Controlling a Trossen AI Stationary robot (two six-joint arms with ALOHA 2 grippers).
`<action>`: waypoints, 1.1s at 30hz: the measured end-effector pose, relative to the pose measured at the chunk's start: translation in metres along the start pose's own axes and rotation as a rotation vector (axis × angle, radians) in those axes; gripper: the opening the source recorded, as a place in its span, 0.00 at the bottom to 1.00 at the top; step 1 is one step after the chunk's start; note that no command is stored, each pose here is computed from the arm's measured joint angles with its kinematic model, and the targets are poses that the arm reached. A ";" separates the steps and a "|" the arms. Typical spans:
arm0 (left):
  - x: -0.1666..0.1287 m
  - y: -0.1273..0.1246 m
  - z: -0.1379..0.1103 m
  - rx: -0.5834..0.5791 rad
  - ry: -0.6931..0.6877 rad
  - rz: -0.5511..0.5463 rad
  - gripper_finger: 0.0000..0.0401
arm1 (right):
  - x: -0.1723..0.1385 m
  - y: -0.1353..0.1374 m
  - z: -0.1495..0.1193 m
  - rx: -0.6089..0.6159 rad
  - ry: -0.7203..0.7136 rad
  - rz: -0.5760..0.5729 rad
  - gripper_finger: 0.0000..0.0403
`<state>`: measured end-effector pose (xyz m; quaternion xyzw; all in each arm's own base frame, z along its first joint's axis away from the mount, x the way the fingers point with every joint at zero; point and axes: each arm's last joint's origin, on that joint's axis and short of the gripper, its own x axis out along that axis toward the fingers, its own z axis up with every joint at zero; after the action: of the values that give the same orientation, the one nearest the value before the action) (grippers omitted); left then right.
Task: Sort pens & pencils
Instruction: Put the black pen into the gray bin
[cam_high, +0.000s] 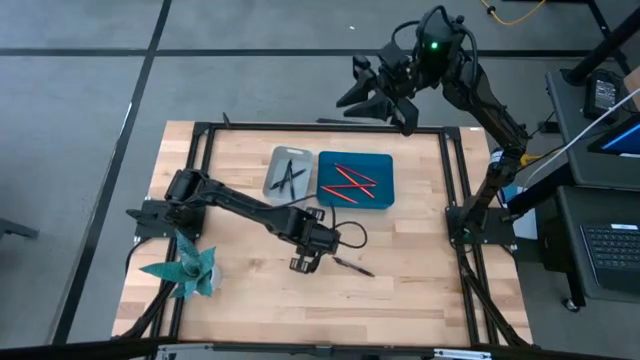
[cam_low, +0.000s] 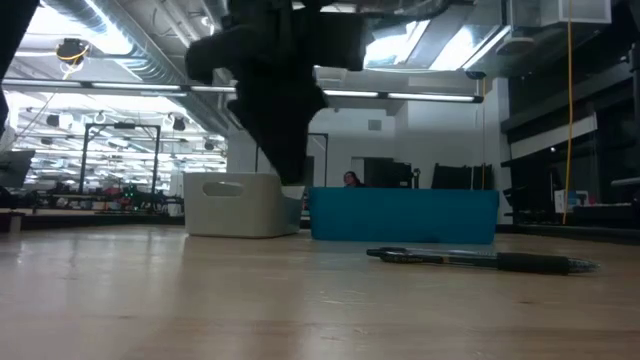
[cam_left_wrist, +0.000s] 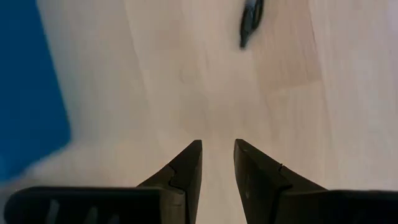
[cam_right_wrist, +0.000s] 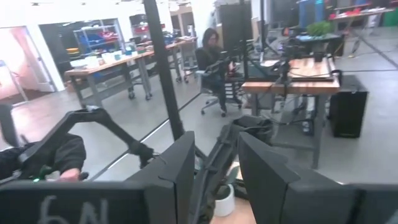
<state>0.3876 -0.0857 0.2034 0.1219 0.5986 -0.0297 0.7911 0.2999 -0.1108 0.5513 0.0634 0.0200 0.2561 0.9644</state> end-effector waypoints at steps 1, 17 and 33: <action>0.000 0.003 0.001 0.023 -0.012 0.003 0.22 | -0.003 -0.002 0.000 -0.004 -0.001 -0.010 0.31; 0.052 0.010 0.052 0.180 0.145 -0.104 0.22 | -0.010 -0.007 0.001 0.073 -0.006 -0.015 0.31; 0.022 0.010 0.082 0.191 0.060 -0.088 0.22 | -0.009 -0.007 0.000 0.109 0.003 -0.004 0.31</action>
<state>0.4729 -0.0929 0.2045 0.1712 0.6214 -0.1178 0.7554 0.2953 -0.1211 0.5507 0.1154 0.0353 0.2526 0.9600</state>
